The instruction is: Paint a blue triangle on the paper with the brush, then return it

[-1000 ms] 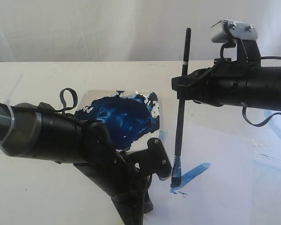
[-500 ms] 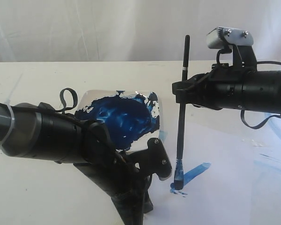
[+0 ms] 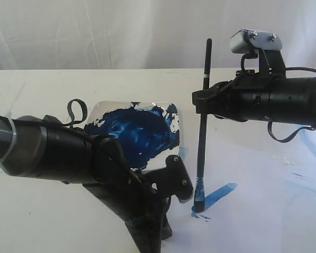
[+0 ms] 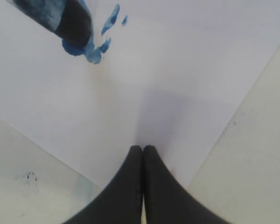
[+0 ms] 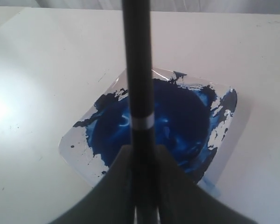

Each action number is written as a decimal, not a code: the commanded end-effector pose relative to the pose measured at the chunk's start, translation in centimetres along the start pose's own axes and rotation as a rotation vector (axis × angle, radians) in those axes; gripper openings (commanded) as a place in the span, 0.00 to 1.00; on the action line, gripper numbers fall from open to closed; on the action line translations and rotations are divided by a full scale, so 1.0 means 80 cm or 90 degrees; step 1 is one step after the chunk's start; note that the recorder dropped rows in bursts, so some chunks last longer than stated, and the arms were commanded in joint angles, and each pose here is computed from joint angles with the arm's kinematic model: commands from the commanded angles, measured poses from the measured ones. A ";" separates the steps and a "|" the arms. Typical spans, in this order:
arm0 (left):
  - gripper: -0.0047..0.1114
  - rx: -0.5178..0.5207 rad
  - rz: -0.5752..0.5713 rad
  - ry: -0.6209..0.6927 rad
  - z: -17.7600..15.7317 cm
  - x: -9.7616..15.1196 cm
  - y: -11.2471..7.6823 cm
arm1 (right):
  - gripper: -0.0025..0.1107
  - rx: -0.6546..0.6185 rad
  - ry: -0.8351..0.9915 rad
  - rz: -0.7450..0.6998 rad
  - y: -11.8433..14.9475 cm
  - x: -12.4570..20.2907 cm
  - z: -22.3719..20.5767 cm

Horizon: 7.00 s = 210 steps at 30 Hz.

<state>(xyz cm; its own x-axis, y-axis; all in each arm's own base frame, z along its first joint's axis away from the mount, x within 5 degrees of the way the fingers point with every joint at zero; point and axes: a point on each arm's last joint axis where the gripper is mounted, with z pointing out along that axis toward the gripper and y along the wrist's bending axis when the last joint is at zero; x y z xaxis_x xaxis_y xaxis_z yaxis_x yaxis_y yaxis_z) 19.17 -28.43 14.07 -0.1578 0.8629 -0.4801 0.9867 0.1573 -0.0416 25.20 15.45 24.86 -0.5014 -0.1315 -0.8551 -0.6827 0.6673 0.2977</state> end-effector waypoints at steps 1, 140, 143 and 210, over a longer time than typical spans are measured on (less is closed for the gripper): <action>0.04 0.018 -0.008 0.016 0.007 0.006 -0.003 | 0.02 -0.005 0.004 0.015 -0.001 0.001 0.004; 0.04 0.030 -0.010 0.023 0.007 0.007 -0.005 | 0.02 0.253 0.013 -0.010 -0.024 -0.016 -0.008; 0.04 0.030 -0.010 0.023 0.007 0.007 -0.005 | 0.02 0.248 0.018 -0.010 -0.023 -0.015 -0.007; 0.04 0.043 -0.011 0.029 0.007 0.008 -0.008 | 0.02 0.264 -0.030 -0.067 -0.013 -0.033 -0.034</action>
<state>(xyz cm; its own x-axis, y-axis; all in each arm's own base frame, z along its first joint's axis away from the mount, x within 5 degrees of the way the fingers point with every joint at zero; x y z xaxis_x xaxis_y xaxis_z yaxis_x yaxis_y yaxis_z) 19.11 -28.46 14.10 -0.1572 0.8650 -0.4765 0.9872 0.1515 -0.0508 25.37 13.02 28.54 -0.3982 -0.1971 -0.8959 -0.4646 0.8854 0.0117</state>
